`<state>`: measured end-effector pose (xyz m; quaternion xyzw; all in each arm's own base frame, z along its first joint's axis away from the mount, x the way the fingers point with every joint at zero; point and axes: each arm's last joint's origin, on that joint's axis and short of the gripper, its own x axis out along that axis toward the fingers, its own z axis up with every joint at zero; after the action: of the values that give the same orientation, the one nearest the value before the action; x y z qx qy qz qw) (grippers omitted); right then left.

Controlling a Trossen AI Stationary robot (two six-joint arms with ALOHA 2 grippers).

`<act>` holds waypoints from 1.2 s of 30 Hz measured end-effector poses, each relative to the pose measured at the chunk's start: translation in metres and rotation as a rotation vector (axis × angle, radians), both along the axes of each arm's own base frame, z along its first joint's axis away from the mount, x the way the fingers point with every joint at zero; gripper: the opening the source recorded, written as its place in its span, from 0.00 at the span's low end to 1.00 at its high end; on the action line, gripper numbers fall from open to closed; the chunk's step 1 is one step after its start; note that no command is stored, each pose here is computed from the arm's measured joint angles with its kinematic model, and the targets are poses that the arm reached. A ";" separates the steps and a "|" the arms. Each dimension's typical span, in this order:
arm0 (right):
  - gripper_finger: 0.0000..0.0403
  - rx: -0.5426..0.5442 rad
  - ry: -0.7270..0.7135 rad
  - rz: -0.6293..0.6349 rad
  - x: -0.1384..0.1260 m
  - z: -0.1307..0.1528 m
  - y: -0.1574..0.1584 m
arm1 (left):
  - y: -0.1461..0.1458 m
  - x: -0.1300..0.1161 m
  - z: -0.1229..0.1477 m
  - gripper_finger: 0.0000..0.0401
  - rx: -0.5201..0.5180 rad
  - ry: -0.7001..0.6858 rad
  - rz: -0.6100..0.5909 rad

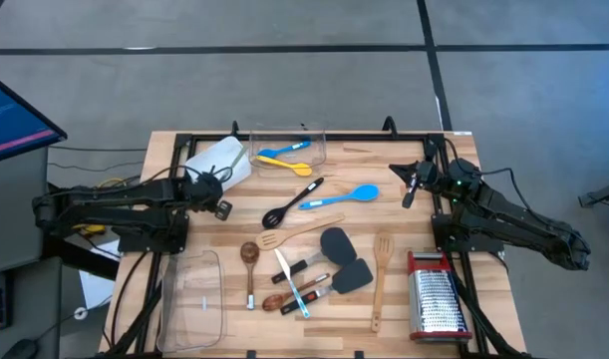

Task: Pick & Place Kitchen Items
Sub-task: Adjust the white bin

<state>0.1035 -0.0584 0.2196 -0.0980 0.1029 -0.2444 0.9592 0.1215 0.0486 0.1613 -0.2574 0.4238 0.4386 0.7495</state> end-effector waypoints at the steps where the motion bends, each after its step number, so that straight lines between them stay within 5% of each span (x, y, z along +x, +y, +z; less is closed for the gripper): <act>1: 0.00 0.000 0.000 0.000 0.000 0.000 0.000 | 0.000 -0.001 0.000 0.00 0.019 0.019 0.010; 15: 0.00 -0.001 0.000 0.000 0.000 0.000 0.000 | 0.008 -0.006 0.005 0.00 0.307 0.064 0.216; 26: 0.00 -0.001 0.000 0.000 0.000 0.000 0.000 | 0.006 0.007 0.007 0.00 0.181 -0.099 0.157; 36: 0.00 -0.001 0.000 -0.001 0.000 0.000 0.000 | 0.009 0.009 -0.013 0.00 0.098 0.041 0.229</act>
<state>0.1034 -0.0585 0.2197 -0.0983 0.1026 -0.2448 0.9591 0.1308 0.0577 0.1484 -0.2582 0.3849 0.5468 0.6973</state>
